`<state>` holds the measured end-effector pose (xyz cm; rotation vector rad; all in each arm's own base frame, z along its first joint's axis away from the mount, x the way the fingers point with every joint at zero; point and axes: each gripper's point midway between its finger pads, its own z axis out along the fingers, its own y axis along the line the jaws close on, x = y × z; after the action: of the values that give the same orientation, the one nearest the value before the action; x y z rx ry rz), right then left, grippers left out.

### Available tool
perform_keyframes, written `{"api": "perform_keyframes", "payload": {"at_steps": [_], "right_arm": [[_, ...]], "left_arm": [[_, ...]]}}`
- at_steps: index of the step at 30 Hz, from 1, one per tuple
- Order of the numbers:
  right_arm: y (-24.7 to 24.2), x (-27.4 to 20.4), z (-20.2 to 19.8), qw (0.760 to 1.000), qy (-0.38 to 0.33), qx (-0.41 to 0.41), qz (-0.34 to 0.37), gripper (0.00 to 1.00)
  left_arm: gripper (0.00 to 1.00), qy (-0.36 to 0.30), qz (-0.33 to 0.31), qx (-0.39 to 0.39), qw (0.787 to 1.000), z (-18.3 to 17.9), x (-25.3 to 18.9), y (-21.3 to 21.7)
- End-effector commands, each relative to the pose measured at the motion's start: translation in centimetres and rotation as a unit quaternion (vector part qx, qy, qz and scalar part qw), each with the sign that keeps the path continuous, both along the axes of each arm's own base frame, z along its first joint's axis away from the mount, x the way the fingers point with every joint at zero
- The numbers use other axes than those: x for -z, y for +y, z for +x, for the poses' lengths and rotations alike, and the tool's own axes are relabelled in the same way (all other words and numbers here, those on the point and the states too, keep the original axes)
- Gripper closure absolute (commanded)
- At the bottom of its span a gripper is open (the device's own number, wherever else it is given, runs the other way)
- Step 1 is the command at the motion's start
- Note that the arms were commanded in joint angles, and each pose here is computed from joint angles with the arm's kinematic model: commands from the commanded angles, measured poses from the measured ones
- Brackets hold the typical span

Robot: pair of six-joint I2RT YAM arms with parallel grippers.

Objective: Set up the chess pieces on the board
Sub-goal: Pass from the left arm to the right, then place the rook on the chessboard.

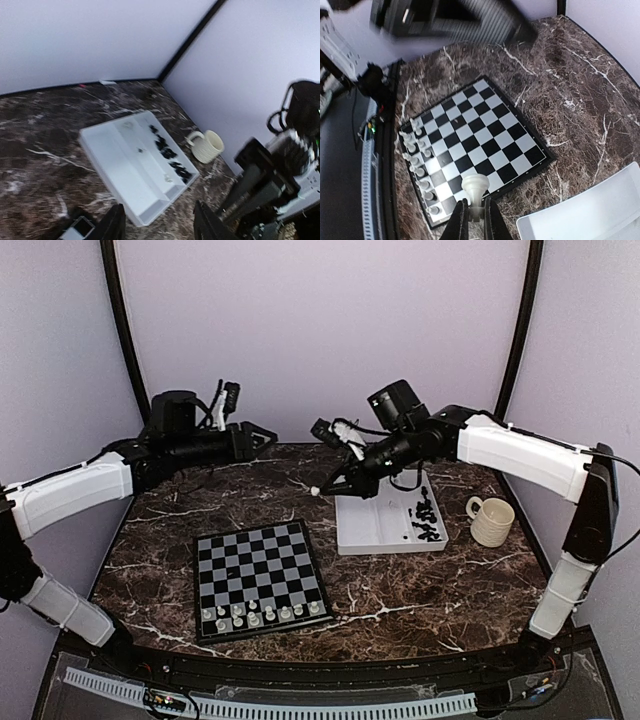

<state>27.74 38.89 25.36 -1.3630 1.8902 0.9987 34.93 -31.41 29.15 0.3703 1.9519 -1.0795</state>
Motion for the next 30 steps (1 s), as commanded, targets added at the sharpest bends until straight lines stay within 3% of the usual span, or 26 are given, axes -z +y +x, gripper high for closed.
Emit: {"api": "perform_keyframes", "payload": {"at_steps": [1, 5, 12, 22, 30], "right_arm": [[0.6, 5.4, -0.6, 0.977, -0.114, -0.032, -0.178, 0.99], [3.3, 8.2, -2.3, 0.959, -0.129, -0.08, -0.241, 0.99], [5.9, 14.6, -4.8, 0.923, -0.13, -0.149, -0.331, 0.99], [7.8, 18.2, -7.7, 0.894, -0.147, -0.199, -0.374, 0.94], [8.5, 17.2, -7.9, 0.897, -0.159, -0.192, -0.366, 0.7]], "left_arm": [[0.5, 0.017, 0.113, -0.11, 0.987, 0.7, 3.7, 9.3], [0.46, -0.012, 0.16, -0.184, 0.97, 0.9, 4.5, 14.1], [0.45, -0.017, 0.16, -0.17, 0.972, 0.9, 4.0, 14.2], [0.45, -0.007, 0.141, -0.16, 0.977, 0.6, 3.6, 14.3], [0.46, 0.01, 0.145, -0.141, 0.979, 0.6, 4.7, 13.7]]}}
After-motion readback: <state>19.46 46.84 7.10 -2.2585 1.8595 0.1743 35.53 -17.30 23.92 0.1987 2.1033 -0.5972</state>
